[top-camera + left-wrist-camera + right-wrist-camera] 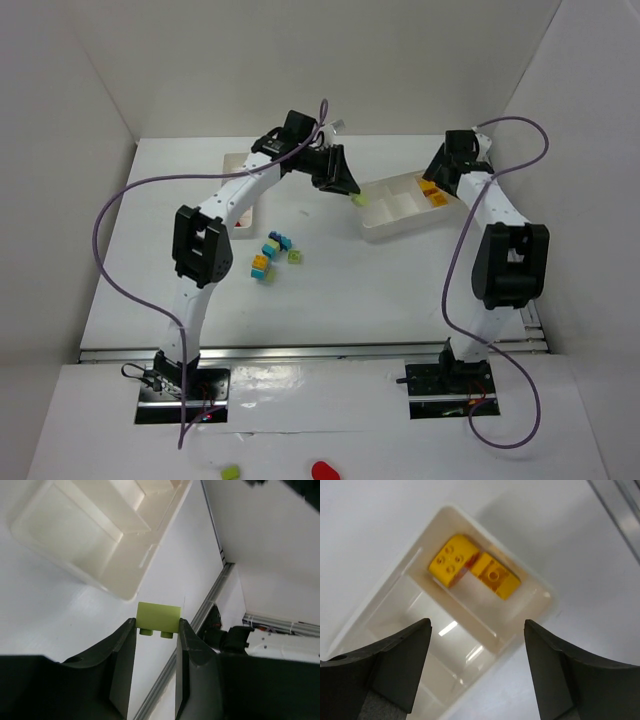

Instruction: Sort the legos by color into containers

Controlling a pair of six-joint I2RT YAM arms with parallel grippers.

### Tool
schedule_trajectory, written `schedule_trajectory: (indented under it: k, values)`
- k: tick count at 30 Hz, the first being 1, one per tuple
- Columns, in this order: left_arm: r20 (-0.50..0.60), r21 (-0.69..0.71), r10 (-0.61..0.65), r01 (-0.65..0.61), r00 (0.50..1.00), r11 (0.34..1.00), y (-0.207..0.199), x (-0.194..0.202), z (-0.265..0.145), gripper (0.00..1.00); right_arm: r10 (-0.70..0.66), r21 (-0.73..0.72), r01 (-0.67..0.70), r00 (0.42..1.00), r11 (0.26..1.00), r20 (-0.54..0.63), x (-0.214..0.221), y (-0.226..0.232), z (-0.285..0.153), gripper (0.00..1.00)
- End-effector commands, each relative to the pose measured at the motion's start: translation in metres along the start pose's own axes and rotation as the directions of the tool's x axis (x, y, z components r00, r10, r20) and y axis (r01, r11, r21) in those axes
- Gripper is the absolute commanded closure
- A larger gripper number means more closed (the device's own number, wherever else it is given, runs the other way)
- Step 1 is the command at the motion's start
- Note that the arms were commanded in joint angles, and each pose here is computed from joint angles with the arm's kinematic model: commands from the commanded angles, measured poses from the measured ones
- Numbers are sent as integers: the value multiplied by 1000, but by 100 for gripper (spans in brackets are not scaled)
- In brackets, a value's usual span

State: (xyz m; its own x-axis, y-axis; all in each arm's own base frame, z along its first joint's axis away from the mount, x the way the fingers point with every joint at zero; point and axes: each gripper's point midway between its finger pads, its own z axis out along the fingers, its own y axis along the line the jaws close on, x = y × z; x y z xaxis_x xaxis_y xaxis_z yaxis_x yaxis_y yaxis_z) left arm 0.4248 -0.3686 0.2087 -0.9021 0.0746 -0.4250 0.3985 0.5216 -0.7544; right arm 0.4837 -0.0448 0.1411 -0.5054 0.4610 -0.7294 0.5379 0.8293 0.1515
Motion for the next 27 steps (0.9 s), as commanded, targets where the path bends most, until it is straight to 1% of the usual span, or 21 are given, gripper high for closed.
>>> schedule_trajectory:
  k: [1, 3, 4, 5, 6, 10, 11, 12, 13, 14, 15, 16, 18, 19, 20, 22, 23, 24, 26, 27]
  values:
    - [66, -22, 47, -46, 997, 999, -21, -18, 14, 100, 106, -159, -89, 989, 983, 101, -34, 14, -64, 18]
    - [80, -49, 48, -44, 996, 998, -17, -21, 23, 100, 100, -167, -85, 992, 982, 81, -22, 7, -75, 17]
    - [84, -88, 46, -39, 995, 995, -7, -20, 35, 100, 109, -190, -88, 989, 978, 99, -26, 6, -92, 17]
    - [107, -95, 60, -49, 992, 994, -6, -27, 37, 100, 101, -193, -82, 991, 978, 91, -21, 4, -100, 17]
    - [99, -122, 42, -30, 994, 992, 5, -22, 48, 100, 104, -198, -83, 990, 977, 99, -19, -1, -112, 15]
    - [142, -135, 56, -37, 988, 990, 15, -34, 60, 100, 102, -195, -82, 990, 977, 95, -9, -14, -134, 14]
    - [151, -129, 50, -30, 987, 991, 14, -36, 60, 100, 110, -218, -84, 988, 972, 109, -13, -14, -146, 14]
    - [150, -129, 35, -16, 988, 991, 21, -36, 68, 97, 98, -224, -72, 990, 972, 104, -10, -16, -150, 14]
    - [162, -122, 45, -26, 986, 992, 19, -40, 69, 90, 98, -224, -72, 990, 972, 105, -8, -18, -152, 14]
    - [151, -96, 31, -16, 988, 995, 16, -39, 72, 82, 102, -230, -74, 988, 970, 114, -9, -20, -160, 14]
    - [162, -70, 34, -23, 986, 997, 9, -44, 71, 65, 101, -228, -73, 989, 971, 111, -6, -21, -160, 13]
    - [155, -60, 34, -24, 987, 998, 7, -43, 71, 55, 97, -223, -72, 990, 972, 103, -2, -24, -161, 13]
    - [157, -32, 36, -31, 987, 999, 1, -44, 72, 42, 82, -236, -57, 992, 970, 99, 1, -22, -165, 13]
    - [158, -31, 37, -32, 987, 999, -1, -44, 69, 30, 77, -239, -55, 993, 969, 87, 5, -21, -164, 13]
    - [177, -20, 53, -50, 983, 999, -15, -50, 59, 24, 72, -246, -49, 994, 968, 85, 7, -19, -165, 13]
    - [172, -28, 88, -84, 981, 996, -21, -47, 49, 16, 34, -311, -10, 997, 950, 71, 13, -3, -171, 13]
    - [174, -30, 102, -98, 980, 995, -27, -46, 42, 6, 15, -322, 9, 997, 947, 71, 16, 2, -173, 13]
    - [197, -34, 129, -125, 972, 992, -43, -51, 25, 6, -15, -362, 35, 998, 931, 58, 25, 18, -176, 13]
    - [196, -95, 139, -122, 971, 988, -34, -49, 3, 6, -77, -421, 91, 996, 903, 50, 38, 39, -182, 13]
    - [247, -145, 172, -139, 954, 980, -40, -59, -30, 10, -146, -475, 144, 989, 868, 33, 58, 63, -187, 13]
